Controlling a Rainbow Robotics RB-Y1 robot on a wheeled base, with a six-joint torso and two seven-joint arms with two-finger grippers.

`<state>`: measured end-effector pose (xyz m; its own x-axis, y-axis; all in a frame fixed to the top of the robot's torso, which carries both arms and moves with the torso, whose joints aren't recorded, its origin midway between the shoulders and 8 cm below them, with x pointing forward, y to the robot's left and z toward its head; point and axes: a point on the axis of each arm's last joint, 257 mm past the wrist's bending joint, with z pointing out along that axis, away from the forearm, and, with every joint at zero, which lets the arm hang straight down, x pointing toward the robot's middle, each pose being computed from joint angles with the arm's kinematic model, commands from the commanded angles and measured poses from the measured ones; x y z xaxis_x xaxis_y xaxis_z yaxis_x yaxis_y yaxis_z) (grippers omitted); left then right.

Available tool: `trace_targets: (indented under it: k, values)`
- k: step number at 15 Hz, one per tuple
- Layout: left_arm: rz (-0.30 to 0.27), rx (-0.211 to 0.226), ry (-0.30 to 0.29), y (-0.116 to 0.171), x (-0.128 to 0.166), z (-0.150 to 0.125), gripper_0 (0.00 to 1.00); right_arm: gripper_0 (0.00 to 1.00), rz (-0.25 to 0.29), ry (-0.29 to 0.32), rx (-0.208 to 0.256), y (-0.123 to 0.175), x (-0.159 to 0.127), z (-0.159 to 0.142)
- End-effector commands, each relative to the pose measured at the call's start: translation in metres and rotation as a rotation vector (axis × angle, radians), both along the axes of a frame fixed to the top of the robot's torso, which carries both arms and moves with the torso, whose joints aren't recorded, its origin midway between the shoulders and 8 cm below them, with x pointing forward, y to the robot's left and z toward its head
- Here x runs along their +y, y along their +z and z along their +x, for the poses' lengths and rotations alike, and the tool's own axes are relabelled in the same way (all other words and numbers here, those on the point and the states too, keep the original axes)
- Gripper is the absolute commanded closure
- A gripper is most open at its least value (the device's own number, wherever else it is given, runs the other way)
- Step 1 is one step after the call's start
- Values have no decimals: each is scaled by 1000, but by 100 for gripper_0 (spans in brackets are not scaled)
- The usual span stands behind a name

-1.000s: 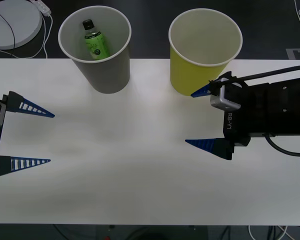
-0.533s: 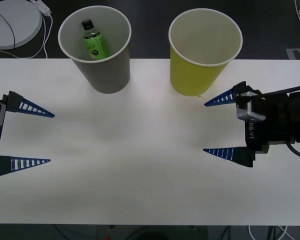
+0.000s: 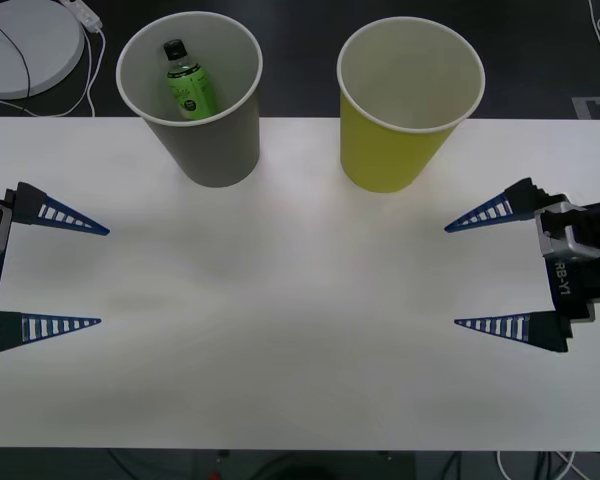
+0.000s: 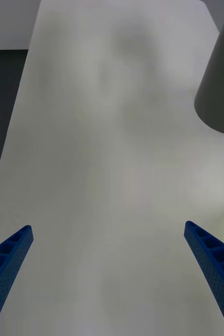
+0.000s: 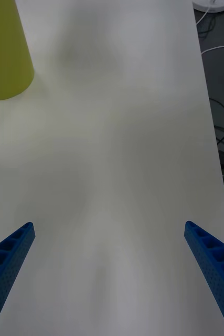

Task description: Put the can into the green bin and the plastic bottle into the gray bin

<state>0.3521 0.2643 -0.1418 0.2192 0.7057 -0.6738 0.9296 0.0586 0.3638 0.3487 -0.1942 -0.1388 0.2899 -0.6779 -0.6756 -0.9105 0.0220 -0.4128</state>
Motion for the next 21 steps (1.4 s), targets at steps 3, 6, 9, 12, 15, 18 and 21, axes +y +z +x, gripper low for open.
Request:
trace_targets:
  k: [3,6,9,12,15,18,21]
  values:
    - [0,0,0,0,0,0,0,0,16,-27,29,-3,-14,-10]
    - [0,0,0,0,0,0,0,0,21,-32,56,-4,-22,-19]
    - [0,0,0,0,0,0,0,0,33,-17,84,0,-26,-30]
    - [0,0,0,0,0,0,0,0,50,-11,90,3,-25,-34]
    - [0,0,0,0,0,0,0,0,81,-12,99,8,-23,-36]
    - [0,0,0,0,0,0,0,0,91,-14,103,9,-23,-39]
    - [0,0,0,0,0,0,0,0,92,-16,109,8,-24,-40]
